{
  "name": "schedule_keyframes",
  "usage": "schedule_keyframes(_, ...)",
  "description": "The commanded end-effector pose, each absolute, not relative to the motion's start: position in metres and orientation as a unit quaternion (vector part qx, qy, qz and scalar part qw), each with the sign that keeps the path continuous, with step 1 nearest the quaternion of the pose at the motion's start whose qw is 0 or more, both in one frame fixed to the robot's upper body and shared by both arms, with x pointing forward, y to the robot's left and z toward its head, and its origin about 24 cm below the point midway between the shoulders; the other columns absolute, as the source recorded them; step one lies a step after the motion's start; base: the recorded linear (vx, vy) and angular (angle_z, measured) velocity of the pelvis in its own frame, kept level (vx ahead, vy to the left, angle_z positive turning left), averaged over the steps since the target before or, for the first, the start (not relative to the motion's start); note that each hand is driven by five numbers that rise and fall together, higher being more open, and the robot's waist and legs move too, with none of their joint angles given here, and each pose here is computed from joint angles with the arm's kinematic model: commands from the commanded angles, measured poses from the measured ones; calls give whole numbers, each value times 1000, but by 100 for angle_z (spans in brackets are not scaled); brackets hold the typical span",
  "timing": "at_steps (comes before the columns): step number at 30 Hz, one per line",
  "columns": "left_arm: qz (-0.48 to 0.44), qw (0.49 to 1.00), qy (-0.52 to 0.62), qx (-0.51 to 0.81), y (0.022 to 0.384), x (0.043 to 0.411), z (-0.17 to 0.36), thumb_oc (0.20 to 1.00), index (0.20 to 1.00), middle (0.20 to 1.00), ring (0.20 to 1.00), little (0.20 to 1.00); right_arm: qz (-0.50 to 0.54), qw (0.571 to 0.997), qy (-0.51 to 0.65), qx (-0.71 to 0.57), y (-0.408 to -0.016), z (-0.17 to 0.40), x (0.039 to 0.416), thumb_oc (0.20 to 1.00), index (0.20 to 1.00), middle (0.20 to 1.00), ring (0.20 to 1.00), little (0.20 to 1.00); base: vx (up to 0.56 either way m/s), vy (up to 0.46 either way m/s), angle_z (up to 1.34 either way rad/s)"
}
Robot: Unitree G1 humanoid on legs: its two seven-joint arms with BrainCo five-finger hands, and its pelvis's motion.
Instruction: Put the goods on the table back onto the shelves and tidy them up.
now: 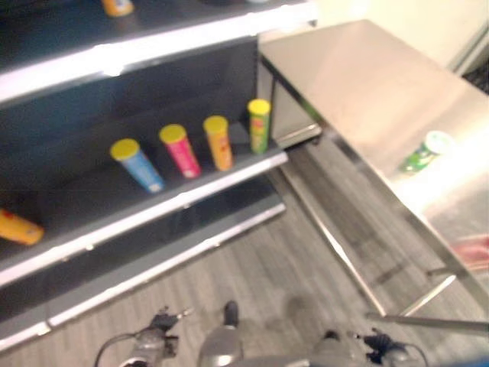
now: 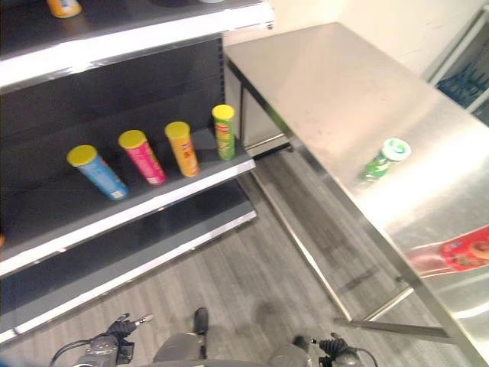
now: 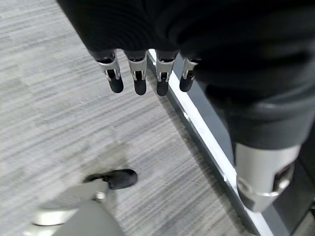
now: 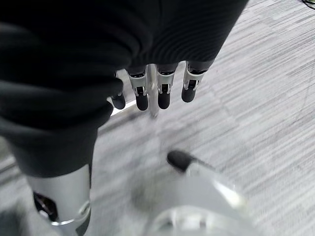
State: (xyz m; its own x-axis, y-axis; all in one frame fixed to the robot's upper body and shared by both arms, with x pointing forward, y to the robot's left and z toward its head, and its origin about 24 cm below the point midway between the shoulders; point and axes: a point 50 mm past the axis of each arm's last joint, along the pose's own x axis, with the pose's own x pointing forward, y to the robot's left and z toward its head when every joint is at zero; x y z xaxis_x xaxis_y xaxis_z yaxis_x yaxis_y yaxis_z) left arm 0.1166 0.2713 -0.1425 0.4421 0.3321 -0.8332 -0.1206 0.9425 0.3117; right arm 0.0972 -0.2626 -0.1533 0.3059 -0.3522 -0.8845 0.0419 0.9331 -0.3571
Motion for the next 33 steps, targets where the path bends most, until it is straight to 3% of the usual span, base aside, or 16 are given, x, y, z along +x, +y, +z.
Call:
schedule_keyframes(1, 137, 858, 484, 104, 269, 138, -136, 1000, 1000, 1000, 1000, 1000, -145, 787, 583, -140, -275, -151, 90, 1000, 1000, 1000, 1000, 1000, 10, -212, -36)
schedule_keyframes(11, 77, 882, 452, 107, 241, 168, -132, 1000, 1000, 1000, 1000, 1000, -183, 769, 597, -140, -290, -149, 75, 1000, 1000, 1000, 1000, 1000, 4, -212, 2)
schedule_keyframes(21, 82, 876, 463, 107, 245, 156, -136, 1000, 1000, 1000, 1000, 1000, -244, 729, 630, -111, -308, -147, 41, 1000, 1000, 1000, 1000, 1000, 63, 96, -24)
schedule_keyframes(23, 94, 877, 460, 104, 253, 155, -134, 1000, 1000, 1000, 1000, 1000, -289, 704, 642, -89, -321, -142, 21, 1000, 1000, 1000, 1000, 1000, 63, 103, -50)
schedule_keyframes(26, 116, 872, 462, 111, 274, 145, -131, 1000, 1000, 1000, 1000, 1000, -457, 621, 636, -36, -375, -107, -45, 1000, 1000, 1000, 1000, 1000, 105, 104, -24)
schedule_keyframes(27, 115, 872, 463, 111, 273, 145, -131, 1000, 1000, 1000, 1000, 1000, -457, 620, 636, -36, -376, -106, -46, 1000, 1000, 1000, 1000, 1000, 91, 57, -17)
schedule_keyframes(30, 116, 870, 462, 128, 281, 143, -129, 1000, 1000, 1000, 1000, 1000, -587, 582, 563, -10, -419, -67, -70, 1000, 1000, 1000, 1000, 1000, 63, 51, -9)
schedule_keyframes(33, 122, 870, 459, 131, 282, 143, -128, 1000, 1000, 1000, 1000, 1000, -646, 601, 471, -6, -447, -42, -55, 1000, 1000, 1000, 1000, 1000, 52, 47, -4)
